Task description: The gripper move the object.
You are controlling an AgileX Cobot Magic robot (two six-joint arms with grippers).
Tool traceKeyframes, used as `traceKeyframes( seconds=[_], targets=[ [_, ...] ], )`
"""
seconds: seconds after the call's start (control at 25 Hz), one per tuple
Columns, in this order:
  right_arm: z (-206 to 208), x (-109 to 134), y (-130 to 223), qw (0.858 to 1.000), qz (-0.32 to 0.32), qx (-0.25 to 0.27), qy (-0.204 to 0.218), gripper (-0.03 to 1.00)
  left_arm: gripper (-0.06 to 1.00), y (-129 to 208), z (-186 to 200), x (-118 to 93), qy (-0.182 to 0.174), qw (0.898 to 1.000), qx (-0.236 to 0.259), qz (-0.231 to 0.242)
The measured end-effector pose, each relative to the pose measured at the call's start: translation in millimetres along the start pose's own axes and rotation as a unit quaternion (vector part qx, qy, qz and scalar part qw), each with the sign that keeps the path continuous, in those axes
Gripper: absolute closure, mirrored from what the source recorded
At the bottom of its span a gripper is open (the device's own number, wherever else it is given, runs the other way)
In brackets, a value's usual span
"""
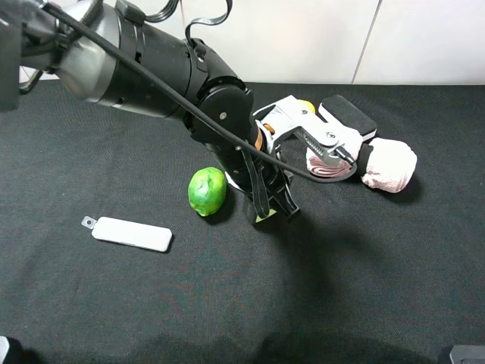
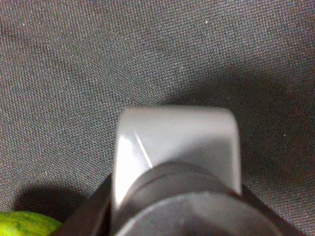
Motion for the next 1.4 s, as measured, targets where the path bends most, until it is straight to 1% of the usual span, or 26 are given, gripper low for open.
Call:
traceKeyframes(
  seconds=[0.28,0.56,0.88,0.96,1.12,1.24,1.4],
  targets=[
    [0.0,0.0,0.0,1.000,0.000,0.000,0.000,0.27,0.48,0.2,0.0,0.0,0.000,1.000,0.001,0.000],
    [0.0,0.0,0.0,1.000,0.000,0.000,0.000,0.27,0.38,-0.3,0.0,0.0,0.000,1.000,-0.001,0.000],
    [0.0,0.0,0.0,1.000,0.000,0.000,0.000,0.27,0.36,-0.2,0.0,0.5,0.000,1.000,-0.001,0.001],
    [0.0,0.0,0.0,1.000,0.000,0.000,0.000,0.27,0.32,-0.2,0.0,0.5,0.000,1.000,-0.001,0.001],
    [0.0,0.0,0.0,1.000,0.000,0.000,0.000,0.27,0.21,-0.2,0.0,0.5,0.000,1.000,-0.001,0.002],
    [0.0,0.0,0.0,1.000,0.000,0.000,0.000,0.27,0.18,-0.2,0.0,0.5,0.000,1.000,-0.001,0.010],
    [0.0,0.0,0.0,1.000,0.000,0.000,0.000,0.27,0.18,-0.2,0.0,0.5,0.000,1.000,-0.001,0.017]
  ],
)
Point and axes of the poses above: a point on each arm's last joint axis where the gripper is mounted, z pointing back along that axis away from the gripper, x along the wrist's bending axis when the last joint is at zero, y = z × x, the point moved 10 cm from there along -z, pointing out along that axis toward the gripper, and after that the axes turned 12 degrees about -z, right-handed, at the moved point
